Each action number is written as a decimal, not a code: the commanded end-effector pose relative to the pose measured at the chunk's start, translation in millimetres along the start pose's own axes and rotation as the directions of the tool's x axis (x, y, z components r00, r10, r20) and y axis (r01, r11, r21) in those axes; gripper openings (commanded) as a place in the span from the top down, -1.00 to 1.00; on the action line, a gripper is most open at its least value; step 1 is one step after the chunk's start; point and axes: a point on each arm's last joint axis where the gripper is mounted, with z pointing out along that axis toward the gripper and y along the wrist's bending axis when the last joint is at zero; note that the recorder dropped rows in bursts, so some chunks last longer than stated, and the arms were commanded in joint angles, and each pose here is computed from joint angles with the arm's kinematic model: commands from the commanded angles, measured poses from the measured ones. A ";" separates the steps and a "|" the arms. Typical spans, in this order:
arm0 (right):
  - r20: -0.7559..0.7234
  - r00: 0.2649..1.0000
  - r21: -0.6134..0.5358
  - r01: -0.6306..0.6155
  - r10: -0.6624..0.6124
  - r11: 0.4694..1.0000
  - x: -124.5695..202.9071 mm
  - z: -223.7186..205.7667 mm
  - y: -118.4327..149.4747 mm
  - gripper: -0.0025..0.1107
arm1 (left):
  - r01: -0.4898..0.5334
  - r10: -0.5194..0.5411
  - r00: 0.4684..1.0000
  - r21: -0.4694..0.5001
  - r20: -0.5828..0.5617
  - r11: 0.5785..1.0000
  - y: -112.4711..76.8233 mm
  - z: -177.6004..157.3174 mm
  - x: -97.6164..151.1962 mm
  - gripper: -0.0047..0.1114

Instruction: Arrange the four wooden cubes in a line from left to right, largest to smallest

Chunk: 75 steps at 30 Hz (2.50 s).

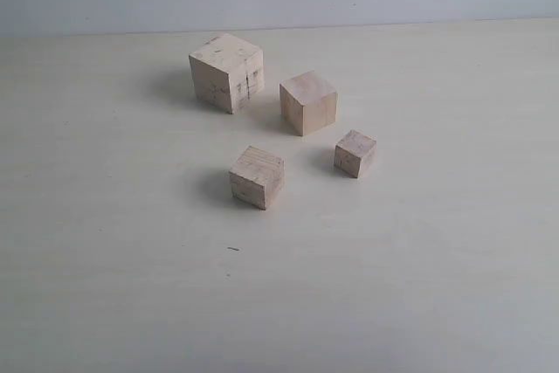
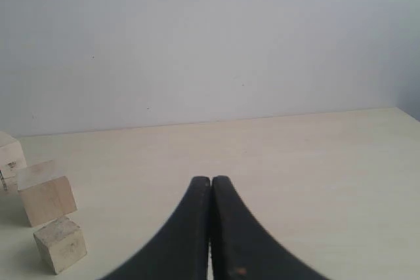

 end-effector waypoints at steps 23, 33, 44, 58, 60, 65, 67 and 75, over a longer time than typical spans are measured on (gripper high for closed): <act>0.011 1.000 0.006 0.006 -0.006 1.000 0.3 -0.2 -0.5 0.96 | 0.009 -0.009 1.000 -0.001 0.003 1.000 -0.4 -0.3 0.6 0.92; 0.115 0.969 -0.030 -0.217 0.219 0.976 -9.5 -0.9 0.4 0.96 | 0.009 -0.009 1.000 -0.001 0.003 1.000 -0.4 -0.3 0.6 0.92; 0.557 0.762 -0.108 -0.328 0.330 0.939 -73.5 -23.7 -6.8 0.96 | 0.009 -0.009 1.000 -0.001 0.003 1.000 -0.4 -0.3 0.6 0.92; -0.171 0.972 -0.009 -0.166 0.162 0.986 -160.7 97.4 17.1 0.96 | 0.009 -0.009 1.000 -0.001 0.003 1.000 -0.4 -0.3 0.6 0.92; -0.347 0.932 -0.066 -0.138 0.107 0.988 -153.2 127.1 26.4 0.96 | 0.009 -0.009 1.000 -0.001 0.003 1.000 -0.4 -0.3 0.6 0.92; -0.554 0.828 -0.357 -0.136 -0.092 0.924 -118.4 195.3 83.2 0.96 | 0.009 -0.009 1.000 -0.001 0.003 1.000 -0.4 -0.3 0.6 0.92; -0.591 0.789 -0.432 -0.131 -0.170 0.892 -97.6 218.5 109.3 0.96 | 0.009 -0.009 1.000 -0.001 0.003 1.000 -0.4 -0.3 0.6 0.92; -0.563 0.704 -0.630 -0.029 -0.432 0.776 -41.3 286.4 206.9 0.11 | 0.009 -0.009 1.000 -0.001 0.003 1.000 -0.4 -0.3 0.6 0.92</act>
